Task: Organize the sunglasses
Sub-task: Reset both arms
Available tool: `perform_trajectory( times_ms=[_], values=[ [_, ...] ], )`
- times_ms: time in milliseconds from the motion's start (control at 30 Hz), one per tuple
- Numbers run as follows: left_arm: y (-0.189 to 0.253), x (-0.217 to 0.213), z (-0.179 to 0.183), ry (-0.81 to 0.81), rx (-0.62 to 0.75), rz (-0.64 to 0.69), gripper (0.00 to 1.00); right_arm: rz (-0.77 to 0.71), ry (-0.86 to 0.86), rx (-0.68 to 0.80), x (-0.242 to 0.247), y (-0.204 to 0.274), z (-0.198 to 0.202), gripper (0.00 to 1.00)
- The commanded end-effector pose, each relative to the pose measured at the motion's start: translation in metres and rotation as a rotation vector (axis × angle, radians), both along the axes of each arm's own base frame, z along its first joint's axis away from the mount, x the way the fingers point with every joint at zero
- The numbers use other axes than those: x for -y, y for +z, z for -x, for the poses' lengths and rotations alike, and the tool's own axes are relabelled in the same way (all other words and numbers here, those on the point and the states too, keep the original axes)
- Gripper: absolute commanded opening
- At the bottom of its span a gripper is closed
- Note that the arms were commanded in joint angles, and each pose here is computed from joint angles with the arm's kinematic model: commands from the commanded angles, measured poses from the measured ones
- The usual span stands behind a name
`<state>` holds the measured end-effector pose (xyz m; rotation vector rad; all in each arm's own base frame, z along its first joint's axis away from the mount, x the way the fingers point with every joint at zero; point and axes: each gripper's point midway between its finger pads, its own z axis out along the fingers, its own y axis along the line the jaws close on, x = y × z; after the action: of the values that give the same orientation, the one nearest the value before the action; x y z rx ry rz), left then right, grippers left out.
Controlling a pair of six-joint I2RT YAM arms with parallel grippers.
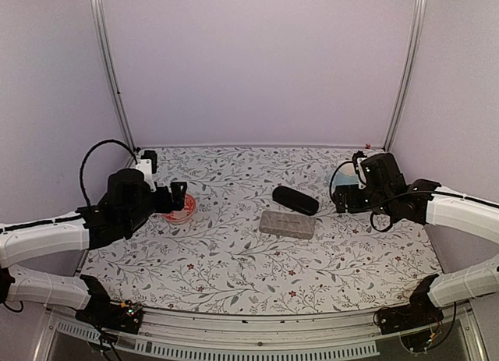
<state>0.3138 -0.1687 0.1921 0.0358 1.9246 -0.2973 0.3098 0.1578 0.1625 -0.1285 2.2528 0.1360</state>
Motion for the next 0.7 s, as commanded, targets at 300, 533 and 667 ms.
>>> perform_trajectory(
  times_ms=[300, 533, 667],
  values=[
    [0.033, -0.048, -0.009, 0.027, 0.156, -0.035, 0.99, -0.011, 0.008, 0.201, 0.008, 0.067, -0.02, 0.99],
    [0.055, -0.052, 0.009, -0.009, 0.241, 0.005, 0.99, -0.078, 0.003, 0.284, 0.014, 0.078, -0.009, 0.99],
    [0.057, -0.061, 0.015, 0.022, 0.264, 0.002, 0.99, -0.121, 0.027, 0.351, 0.017, 0.088, 0.001, 0.99]
  ],
)
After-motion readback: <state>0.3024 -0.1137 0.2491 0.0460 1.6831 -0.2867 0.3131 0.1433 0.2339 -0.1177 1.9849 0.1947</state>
